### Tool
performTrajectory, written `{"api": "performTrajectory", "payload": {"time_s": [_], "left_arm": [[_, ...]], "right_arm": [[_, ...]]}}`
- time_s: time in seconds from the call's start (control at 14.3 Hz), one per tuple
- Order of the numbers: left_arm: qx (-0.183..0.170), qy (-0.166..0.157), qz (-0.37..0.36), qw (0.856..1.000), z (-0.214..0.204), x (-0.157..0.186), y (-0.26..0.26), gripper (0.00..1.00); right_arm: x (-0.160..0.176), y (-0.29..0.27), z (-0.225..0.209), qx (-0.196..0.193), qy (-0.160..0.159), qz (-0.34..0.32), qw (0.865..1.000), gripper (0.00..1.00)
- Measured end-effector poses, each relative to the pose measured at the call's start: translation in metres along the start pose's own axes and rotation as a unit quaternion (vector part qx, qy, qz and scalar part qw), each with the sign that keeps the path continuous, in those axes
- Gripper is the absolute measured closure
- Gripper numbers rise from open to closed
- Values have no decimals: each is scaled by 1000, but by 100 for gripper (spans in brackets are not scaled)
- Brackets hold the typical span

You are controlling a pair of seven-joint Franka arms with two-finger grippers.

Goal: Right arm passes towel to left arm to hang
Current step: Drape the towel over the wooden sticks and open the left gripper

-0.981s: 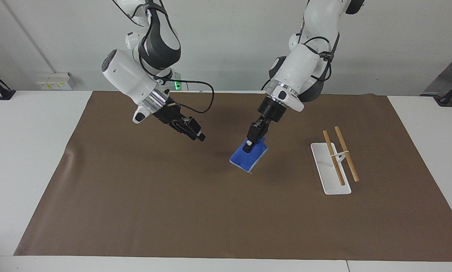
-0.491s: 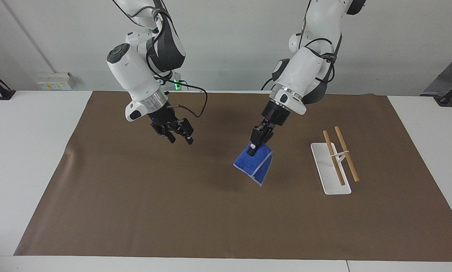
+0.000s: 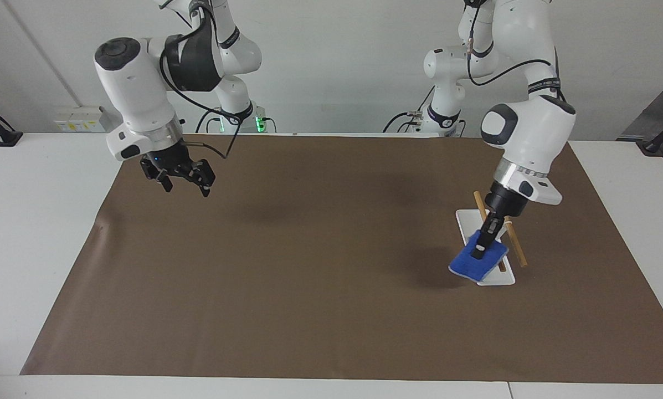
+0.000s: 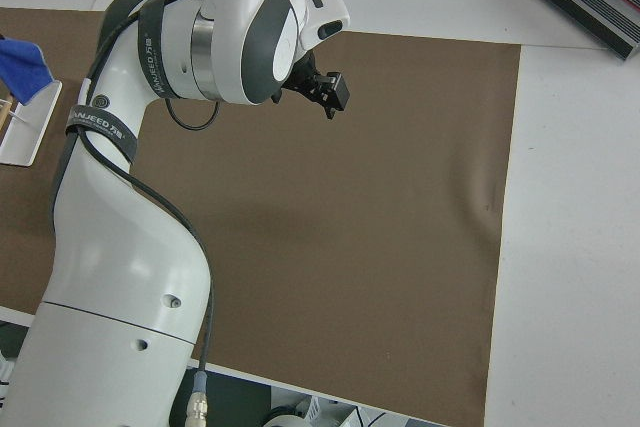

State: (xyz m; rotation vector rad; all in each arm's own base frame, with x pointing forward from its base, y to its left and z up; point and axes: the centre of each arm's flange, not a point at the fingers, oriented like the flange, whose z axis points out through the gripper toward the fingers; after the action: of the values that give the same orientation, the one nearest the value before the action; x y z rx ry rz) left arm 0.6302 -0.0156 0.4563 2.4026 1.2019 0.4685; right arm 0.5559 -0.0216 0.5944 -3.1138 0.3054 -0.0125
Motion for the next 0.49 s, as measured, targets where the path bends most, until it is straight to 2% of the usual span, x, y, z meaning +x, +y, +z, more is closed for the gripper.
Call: {"api": "performTrajectory", "payload": {"time_s": [0.21, 0.49], "left_arm": [[17, 3, 3, 1000, -2, 18, -25, 98], [24, 8, -1, 1000, -5, 26, -39, 98]], "right_arm": [[-5, 25, -31, -1, -10, -4, 1000, 0], [-3, 26, -29, 0, -8, -8, 1000, 0]]}}
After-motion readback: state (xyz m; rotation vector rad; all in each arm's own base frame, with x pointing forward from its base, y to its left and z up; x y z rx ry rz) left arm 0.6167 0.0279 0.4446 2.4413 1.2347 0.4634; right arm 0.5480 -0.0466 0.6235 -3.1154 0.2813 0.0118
